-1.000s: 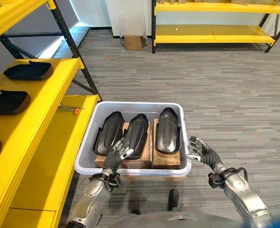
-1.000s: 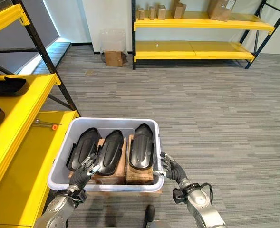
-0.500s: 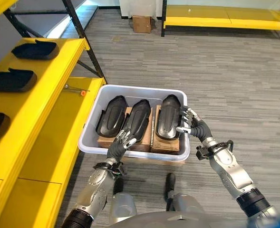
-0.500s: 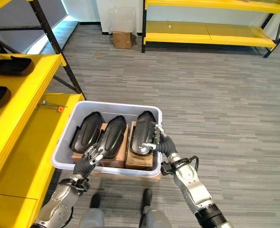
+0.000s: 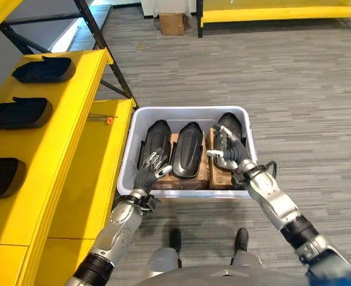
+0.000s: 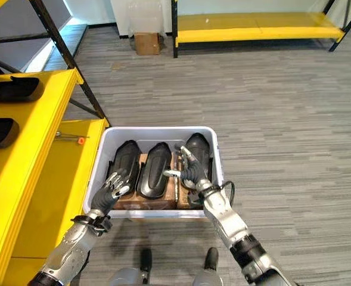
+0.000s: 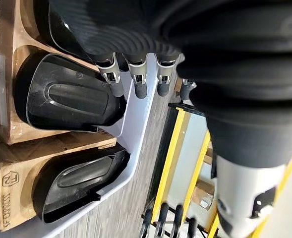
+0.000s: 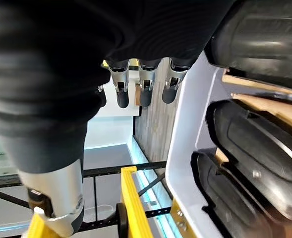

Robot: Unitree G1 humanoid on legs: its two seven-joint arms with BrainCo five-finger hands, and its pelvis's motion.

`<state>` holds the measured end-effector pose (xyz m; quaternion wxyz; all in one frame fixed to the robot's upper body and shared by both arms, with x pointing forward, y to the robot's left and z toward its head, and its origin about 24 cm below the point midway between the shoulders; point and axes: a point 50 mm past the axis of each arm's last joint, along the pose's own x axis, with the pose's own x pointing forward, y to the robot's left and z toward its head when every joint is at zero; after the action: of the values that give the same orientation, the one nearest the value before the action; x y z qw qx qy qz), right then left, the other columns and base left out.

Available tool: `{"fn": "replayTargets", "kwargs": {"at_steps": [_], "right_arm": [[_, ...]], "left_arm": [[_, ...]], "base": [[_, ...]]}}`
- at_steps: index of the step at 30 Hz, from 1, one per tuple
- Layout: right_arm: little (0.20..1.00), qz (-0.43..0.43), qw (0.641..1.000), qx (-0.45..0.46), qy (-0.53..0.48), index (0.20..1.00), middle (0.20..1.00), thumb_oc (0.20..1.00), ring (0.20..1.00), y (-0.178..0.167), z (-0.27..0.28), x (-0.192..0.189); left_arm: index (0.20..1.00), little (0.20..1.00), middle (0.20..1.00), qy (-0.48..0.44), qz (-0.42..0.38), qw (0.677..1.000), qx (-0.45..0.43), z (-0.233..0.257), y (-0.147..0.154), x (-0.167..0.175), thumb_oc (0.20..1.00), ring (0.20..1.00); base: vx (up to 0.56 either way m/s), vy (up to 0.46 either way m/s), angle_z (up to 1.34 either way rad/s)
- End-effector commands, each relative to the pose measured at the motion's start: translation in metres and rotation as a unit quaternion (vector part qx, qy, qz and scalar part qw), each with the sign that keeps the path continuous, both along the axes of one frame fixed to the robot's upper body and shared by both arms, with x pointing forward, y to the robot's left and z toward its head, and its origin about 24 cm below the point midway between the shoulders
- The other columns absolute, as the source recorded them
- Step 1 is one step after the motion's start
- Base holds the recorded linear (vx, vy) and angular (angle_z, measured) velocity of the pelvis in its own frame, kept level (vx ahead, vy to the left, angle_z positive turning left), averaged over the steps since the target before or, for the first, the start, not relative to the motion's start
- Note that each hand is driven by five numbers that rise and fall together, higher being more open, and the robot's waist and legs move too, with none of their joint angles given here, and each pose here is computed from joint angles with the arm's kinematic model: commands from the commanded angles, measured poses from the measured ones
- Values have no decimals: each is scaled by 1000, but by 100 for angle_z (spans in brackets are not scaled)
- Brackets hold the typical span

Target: Move parts from the plastic box to the shelf.

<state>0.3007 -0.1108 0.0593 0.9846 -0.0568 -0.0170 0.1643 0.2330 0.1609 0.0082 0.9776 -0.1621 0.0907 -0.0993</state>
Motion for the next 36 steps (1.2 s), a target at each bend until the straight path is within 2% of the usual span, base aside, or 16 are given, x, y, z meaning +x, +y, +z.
{"fn": "replayTargets", "kwargs": {"at_steps": [1, 5, 9, 12, 16, 30, 36], "right_arm": [[1000, -15, 995, 0, -103, 1000, 1000, 1000, 1000, 12, 50, 25], [1000, -32, 992, -10, -124, 1000, 1000, 1000, 1000, 14, 63, 36], [1000, -82, 984, -18, -158, 1000, 1000, 1000, 1000, 12, 94, 63], [1000, -93, 985, 32, -142, 1000, 1000, 1000, 1000, 14, 103, 73], [1000, -101, 979, 21, -175, 1000, 1000, 1000, 1000, 16, 128, 80], [1000, -141, 970, -22, -199, 1000, 1000, 1000, 1000, 6, 141, 89], [1000, -171, 972, -35, -159, 1000, 1000, 1000, 1000, -2, 128, 100]], "left_arm": [[1000, 1000, 1000, -98, -17, 995, -17, 40, -11, 20, 1000, 1000], [1000, 1000, 1000, -113, -20, 993, -21, 49, -15, 26, 1000, 1000], [1000, 1000, 1000, -144, -18, 989, -31, 65, -22, 36, 1000, 1000], [1000, 1000, 1000, -145, -19, 989, -36, 67, -26, 38, 1000, 1000], [1000, 1000, 1000, -144, -21, 989, -31, 67, -27, 40, 1000, 1000], [1000, 1000, 1000, -148, -19, 989, -20, 69, -24, 40, 1000, 1000], [1000, 1000, 1000, -150, -16, 988, -23, 70, -24, 40, 1000, 1000]], "base": [[-95, -40, 2], [-85, -32, 3], [-62, -64, 2], [-17, -31, 1], [-6, -40, -3], [1, -5, -1], [-5, 3, 0]]}}
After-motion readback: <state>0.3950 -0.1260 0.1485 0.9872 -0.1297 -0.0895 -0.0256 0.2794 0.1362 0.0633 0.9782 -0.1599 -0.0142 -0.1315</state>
